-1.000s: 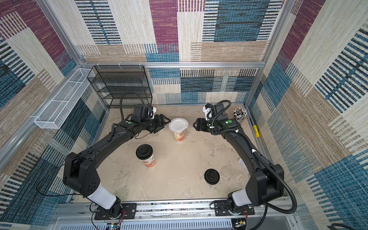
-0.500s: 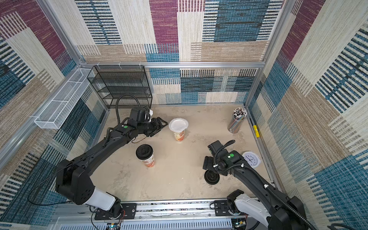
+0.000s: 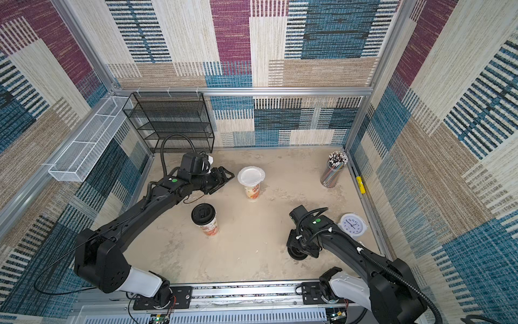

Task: Put the leak-proof paper on the milk tea cups
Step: Pick up the cup lid from the center of the board.

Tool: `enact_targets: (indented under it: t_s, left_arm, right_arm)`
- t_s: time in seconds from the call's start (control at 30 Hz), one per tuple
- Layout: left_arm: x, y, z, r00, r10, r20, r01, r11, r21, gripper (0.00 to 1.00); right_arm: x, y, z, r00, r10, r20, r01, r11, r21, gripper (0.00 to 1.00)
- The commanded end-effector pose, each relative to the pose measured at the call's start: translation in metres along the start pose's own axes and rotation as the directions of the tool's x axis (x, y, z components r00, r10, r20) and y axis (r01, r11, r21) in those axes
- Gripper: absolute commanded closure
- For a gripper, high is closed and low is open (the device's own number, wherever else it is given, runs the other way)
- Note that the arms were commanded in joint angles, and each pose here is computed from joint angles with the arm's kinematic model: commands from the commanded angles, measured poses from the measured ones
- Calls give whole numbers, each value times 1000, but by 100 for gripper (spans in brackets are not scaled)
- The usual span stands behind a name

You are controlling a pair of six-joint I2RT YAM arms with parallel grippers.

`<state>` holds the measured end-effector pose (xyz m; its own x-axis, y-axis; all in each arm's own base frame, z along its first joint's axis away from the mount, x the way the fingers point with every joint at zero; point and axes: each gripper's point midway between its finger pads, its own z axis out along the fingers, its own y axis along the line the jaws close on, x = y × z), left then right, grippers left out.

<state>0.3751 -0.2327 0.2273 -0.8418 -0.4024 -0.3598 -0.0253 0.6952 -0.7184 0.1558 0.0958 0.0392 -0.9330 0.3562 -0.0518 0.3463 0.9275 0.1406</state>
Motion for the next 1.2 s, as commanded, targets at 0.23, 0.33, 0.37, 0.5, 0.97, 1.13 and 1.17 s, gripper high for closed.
enact_targets:
  t_s: [0.23,0.33,0.37,0.5,0.97,1.13,1.17]
  left_arm:
    - [-3,0,-1,1000,23,15,-23,1000,0,28]
    - [-3,-1,-1,1000,25,16,-25,1000,0,28]
    - [-4,-1,-1,1000,25,18,-25,1000,1,28]
    - [-4,-2,-2,999,27,21,-27,1000,0,28]
    - [-4,-1,-3,999,25,24,-25,1000,1,28]
    - [-4,-1,-3,999,27,24,-27,1000,0,28]
    - [-4,-1,-3,999,25,26,-25,1000,1,28]
  right_arm:
    - [-3,4,9,1000,-6,-4,6,1000,1,28]
    - [-3,3,11,1000,-10,-11,10,1000,11,26]
    - [-3,3,11,1000,-11,-10,11,1000,13,25]
    - [-5,5,12,1000,-23,-10,23,1000,15,24]
    - [-17,10,0,996,-87,30,85,994,73,18]
    - [-11,16,5,993,-117,5,117,991,66,17]
    - [-11,17,6,993,-119,3,118,991,62,17]
